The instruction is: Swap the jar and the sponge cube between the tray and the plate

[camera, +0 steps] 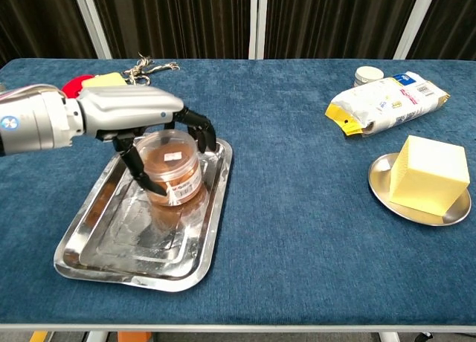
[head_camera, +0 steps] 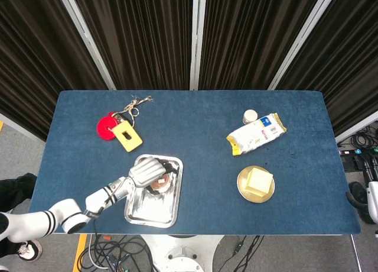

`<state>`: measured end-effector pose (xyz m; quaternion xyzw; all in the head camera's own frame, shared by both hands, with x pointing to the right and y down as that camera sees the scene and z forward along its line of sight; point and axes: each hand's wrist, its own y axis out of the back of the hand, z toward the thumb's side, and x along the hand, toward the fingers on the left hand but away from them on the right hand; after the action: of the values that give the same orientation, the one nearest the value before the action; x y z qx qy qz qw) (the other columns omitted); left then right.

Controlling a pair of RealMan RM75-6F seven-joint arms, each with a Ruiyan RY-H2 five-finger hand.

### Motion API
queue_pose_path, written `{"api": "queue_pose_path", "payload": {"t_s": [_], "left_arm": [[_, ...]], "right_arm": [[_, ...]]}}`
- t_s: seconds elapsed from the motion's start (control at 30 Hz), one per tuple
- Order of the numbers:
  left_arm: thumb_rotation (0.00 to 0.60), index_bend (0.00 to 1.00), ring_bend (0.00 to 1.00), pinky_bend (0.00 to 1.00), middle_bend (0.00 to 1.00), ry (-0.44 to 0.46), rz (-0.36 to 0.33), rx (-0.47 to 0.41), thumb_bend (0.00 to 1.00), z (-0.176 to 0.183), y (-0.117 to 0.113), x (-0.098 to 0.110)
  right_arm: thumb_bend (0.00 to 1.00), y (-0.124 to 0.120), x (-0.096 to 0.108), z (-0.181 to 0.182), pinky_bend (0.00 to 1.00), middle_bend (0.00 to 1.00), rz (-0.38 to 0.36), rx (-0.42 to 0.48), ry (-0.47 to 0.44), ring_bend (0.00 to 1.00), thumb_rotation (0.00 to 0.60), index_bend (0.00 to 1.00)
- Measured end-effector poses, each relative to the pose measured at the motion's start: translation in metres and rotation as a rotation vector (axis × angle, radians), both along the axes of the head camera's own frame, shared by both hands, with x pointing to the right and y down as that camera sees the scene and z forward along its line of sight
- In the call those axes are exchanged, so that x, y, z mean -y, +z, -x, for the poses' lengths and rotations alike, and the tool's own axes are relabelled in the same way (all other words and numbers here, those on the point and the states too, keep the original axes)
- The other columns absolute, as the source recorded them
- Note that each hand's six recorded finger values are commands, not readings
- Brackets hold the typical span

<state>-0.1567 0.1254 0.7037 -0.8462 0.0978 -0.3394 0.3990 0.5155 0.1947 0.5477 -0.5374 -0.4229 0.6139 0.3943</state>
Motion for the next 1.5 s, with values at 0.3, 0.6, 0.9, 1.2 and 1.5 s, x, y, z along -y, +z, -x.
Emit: {"api": "queue_pose_path", "payload": {"t_s": [0.3,0.6,0.9,1.2,1.5], "left_arm": [[0.600,0.29,0.28,0.52,0.31,0.020,-0.018,-0.060,0.13,-0.034,-0.008,0.023],[0.600,0.29,0.28,0.52,0.31,0.018,-0.016,-0.100,0.14,-0.076,0.002,0.046],[0.600,0.29,0.28,0.52,0.31,0.000,0.028,-0.141,0.15,-0.118,0.021,0.055],[0.600,0.28,0.28,0.52,0.31,-0.018,0.039,-0.159,0.15,-0.146,0.038,0.063],[0.600,0.18,0.12,0.39,0.15,-0.021,0.041,-0.172,0.10,-0.155,0.051,0.058]], "right_arm": [[0.16,-0.001,-0.001,-0.004,0.00,0.00,-0.006,0.003,0.012,0.00,0.600,0.00],[0.16,-0.004,-0.004,-0.012,0.00,0.00,-0.020,0.007,0.032,0.00,0.600,0.00],[0.16,-0.006,-0.007,-0.024,0.00,0.00,-0.022,0.005,0.062,0.00,0.600,0.00],[0.16,-0.007,-0.009,-0.032,0.00,0.00,-0.025,0.005,0.084,0.00,0.600,0.00],[0.16,-0.008,-0.012,-0.039,0.00,0.00,-0.027,0.007,0.104,0.00,0.600,0.00]]}}
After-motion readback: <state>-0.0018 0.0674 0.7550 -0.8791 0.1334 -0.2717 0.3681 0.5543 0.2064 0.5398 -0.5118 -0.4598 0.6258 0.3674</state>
